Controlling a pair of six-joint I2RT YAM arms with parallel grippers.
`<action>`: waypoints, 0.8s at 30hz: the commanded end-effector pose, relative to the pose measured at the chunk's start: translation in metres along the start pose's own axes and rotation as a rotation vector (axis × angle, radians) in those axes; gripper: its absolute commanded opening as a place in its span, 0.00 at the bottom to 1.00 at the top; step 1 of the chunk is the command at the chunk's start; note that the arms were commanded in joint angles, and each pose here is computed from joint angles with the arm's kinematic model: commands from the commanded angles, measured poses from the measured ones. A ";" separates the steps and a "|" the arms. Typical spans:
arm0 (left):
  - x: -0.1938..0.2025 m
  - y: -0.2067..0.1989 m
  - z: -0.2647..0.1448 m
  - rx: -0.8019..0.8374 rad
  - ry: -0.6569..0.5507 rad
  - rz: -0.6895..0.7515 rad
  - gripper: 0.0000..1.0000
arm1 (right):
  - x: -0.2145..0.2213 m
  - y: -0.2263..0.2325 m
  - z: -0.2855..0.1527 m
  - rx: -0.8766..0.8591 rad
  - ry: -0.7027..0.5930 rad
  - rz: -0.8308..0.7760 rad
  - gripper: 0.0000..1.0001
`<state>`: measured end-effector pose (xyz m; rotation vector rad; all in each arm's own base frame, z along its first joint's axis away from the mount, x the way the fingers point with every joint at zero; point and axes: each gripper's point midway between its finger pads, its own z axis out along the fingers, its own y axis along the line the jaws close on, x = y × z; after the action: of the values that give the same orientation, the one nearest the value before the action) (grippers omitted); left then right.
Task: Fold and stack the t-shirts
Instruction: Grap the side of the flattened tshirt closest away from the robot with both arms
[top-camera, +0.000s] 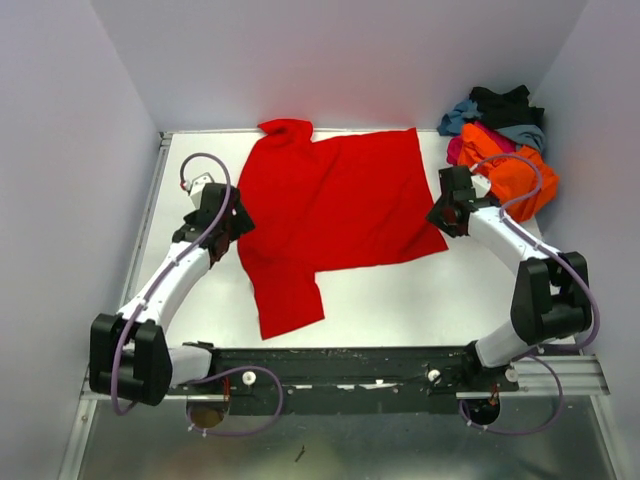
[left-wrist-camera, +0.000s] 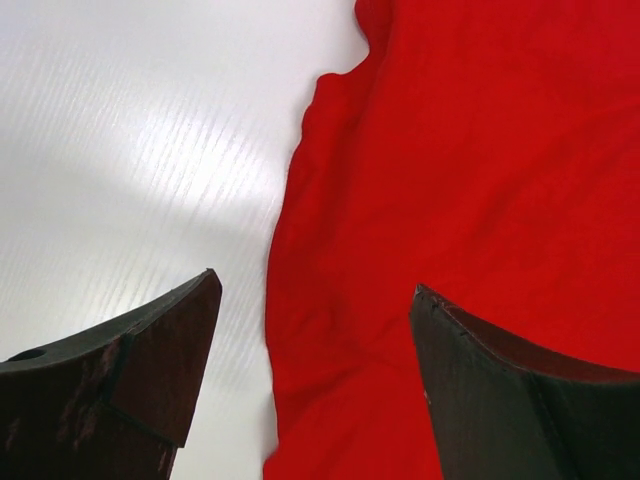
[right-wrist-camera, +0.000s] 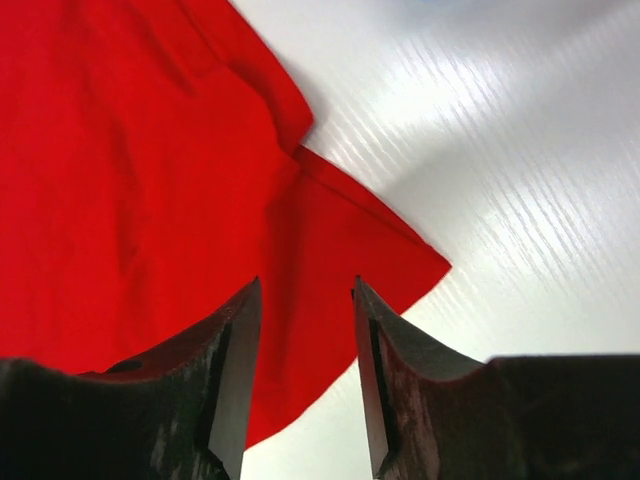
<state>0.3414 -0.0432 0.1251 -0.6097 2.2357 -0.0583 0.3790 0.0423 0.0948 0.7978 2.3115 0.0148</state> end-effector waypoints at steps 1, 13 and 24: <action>0.010 0.010 -0.022 -0.015 0.025 -0.056 0.89 | 0.017 -0.032 0.013 0.117 0.035 0.047 0.52; 0.060 0.024 -0.047 0.029 0.120 -0.093 0.90 | 0.049 -0.063 0.035 0.165 0.098 0.115 0.52; 0.071 0.021 -0.015 -0.013 0.146 -0.048 0.88 | 0.039 -0.060 0.049 0.200 0.098 0.179 0.31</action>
<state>0.2664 -0.0526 0.0752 -0.7052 2.3978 -0.0903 0.3424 0.0113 0.0207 1.0477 2.3971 -0.0961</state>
